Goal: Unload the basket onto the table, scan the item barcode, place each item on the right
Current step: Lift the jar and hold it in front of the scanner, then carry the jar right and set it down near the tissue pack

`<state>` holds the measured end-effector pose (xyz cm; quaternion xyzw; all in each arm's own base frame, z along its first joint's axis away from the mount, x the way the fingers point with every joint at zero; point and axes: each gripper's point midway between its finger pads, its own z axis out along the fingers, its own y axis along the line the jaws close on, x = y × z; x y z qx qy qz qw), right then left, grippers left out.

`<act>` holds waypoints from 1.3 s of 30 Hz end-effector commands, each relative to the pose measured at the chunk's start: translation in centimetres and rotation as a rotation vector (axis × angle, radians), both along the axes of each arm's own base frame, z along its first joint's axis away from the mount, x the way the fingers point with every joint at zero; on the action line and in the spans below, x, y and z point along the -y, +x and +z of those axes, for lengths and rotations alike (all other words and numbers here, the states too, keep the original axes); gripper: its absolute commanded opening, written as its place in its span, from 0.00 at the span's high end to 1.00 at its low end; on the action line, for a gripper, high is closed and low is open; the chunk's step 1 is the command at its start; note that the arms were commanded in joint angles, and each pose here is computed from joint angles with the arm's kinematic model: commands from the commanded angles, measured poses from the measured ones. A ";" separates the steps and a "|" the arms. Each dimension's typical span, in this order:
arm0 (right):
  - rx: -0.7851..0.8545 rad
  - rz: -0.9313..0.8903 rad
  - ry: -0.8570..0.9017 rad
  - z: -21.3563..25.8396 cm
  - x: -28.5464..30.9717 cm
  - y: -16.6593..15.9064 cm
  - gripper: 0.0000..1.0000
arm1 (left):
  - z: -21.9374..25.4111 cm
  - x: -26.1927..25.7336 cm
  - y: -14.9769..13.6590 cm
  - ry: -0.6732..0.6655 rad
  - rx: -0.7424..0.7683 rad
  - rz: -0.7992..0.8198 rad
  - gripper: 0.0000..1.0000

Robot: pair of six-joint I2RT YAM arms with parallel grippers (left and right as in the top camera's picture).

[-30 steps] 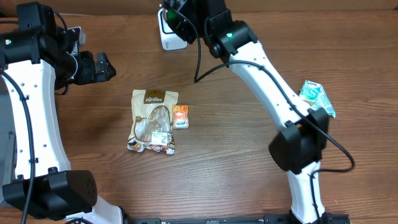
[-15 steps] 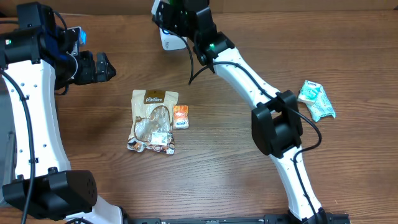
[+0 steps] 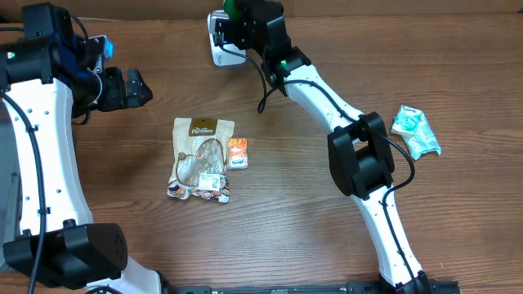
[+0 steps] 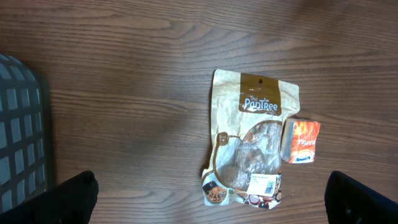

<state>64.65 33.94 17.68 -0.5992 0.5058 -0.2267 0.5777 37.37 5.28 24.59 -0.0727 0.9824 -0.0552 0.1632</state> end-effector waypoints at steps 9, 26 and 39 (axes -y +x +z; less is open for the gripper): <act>0.064 0.030 -0.105 1.8 -0.1 -0.3 0.51 | 0.8 0.2 0.1 0.017 0.026 -0.033 0.00; 0.007 0.089 0.116 7.6 -2.4 -2.9 0.51 | 0.8 0.2 0.1 0.017 0.026 -0.033 0.00; -0.818 -0.294 0.380 11.5 8.0 -17.3 0.49 | 0.8 0.2 0.1 0.017 0.026 -0.033 0.00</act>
